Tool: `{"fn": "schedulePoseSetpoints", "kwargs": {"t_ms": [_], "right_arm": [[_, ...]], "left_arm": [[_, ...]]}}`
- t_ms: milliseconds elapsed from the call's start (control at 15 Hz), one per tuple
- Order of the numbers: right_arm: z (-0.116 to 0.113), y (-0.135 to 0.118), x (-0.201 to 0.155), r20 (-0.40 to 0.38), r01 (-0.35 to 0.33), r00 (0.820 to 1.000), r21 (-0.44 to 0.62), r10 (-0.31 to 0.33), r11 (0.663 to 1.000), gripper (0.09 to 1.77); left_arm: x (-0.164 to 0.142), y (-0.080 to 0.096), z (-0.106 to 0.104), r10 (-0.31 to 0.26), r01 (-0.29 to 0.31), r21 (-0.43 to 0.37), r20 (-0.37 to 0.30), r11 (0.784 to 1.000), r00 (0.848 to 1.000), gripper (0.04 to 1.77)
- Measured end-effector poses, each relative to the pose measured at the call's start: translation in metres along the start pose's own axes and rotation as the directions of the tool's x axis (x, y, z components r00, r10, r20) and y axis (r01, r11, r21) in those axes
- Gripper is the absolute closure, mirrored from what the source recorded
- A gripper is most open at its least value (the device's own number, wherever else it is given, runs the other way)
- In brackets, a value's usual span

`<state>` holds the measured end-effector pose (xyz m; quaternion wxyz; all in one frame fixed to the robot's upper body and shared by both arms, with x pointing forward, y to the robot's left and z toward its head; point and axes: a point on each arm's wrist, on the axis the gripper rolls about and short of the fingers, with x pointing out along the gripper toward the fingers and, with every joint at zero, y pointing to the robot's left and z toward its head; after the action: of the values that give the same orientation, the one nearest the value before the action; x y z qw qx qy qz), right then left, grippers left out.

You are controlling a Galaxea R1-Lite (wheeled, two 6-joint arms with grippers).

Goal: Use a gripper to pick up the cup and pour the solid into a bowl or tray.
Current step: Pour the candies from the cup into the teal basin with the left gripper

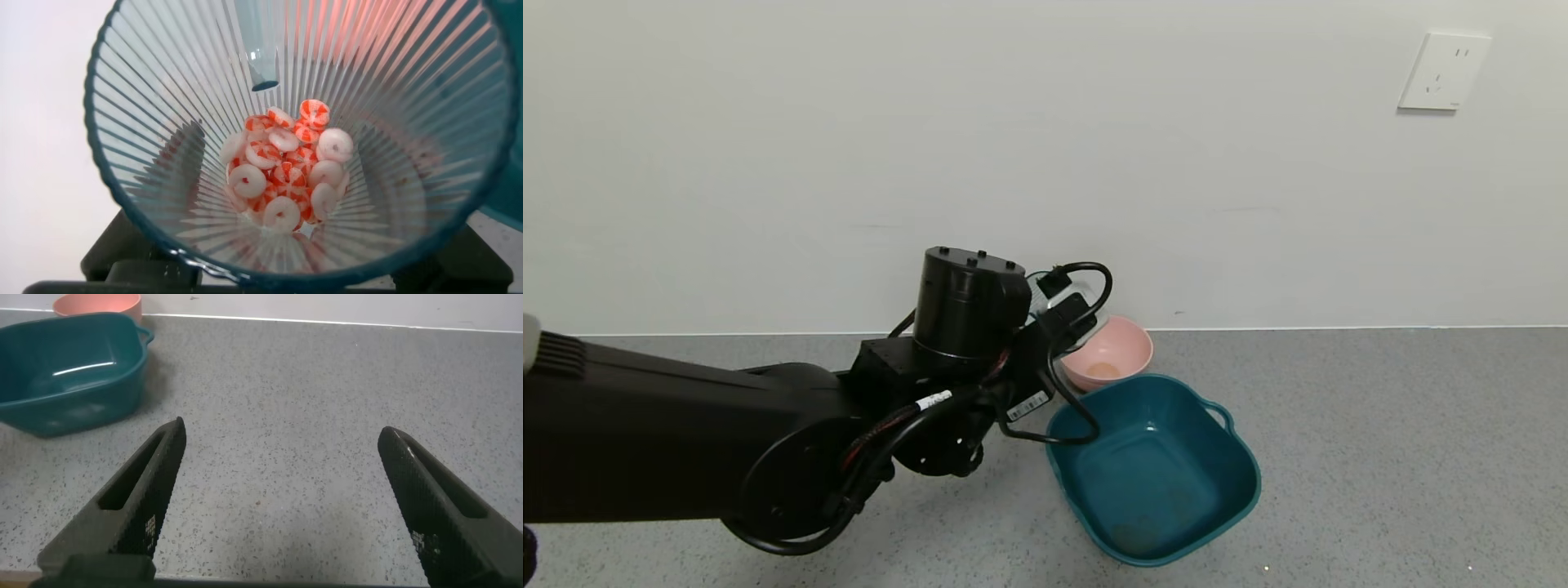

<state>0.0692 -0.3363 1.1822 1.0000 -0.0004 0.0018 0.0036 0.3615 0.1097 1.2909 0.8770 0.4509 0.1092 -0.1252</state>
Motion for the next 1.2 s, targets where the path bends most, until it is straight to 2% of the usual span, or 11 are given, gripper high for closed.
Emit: {"fn": "schedulePoseSetpoints", "kwargs": {"t_ms": [133,267,333,467,733,1000,1200], "right_arm": [[0.0,0.0,0.0,0.0,0.0,1.0,0.0,0.0,1.0,0.15],[0.0,0.0,0.0,0.0,0.0,1.0,0.0,0.0,1.0,0.15],[0.0,0.0,0.0,0.0,0.0,1.0,0.0,0.0,1.0,0.15],[0.0,0.0,0.0,0.0,0.0,1.0,0.0,0.0,1.0,0.15],[0.0,0.0,0.0,0.0,0.0,1.0,0.0,0.0,1.0,0.15],[0.0,0.0,0.0,0.0,0.0,1.0,0.0,0.0,1.0,0.15],[0.0,0.0,0.0,0.0,0.0,1.0,0.0,0.0,1.0,0.15]], "left_arm": [[0.003,-0.007,0.004,0.032,-0.029,0.105,-0.025,0.994,0.999,0.52],[0.006,-0.01,0.008,0.054,-0.045,0.201,-0.038,0.978,0.998,0.53],[0.007,-0.011,0.011,0.061,-0.05,0.242,-0.038,0.969,0.997,0.53],[0.009,-0.01,0.016,0.084,-0.064,0.351,-0.043,0.934,0.995,0.53],[0.012,-0.009,0.021,0.108,-0.062,0.562,-0.049,0.825,0.993,0.53],[0.016,-0.014,0.019,0.157,-0.029,0.726,-0.108,0.687,0.982,0.53],[0.014,-0.028,0.023,0.22,-0.005,0.785,-0.168,0.62,0.961,0.53]]}}
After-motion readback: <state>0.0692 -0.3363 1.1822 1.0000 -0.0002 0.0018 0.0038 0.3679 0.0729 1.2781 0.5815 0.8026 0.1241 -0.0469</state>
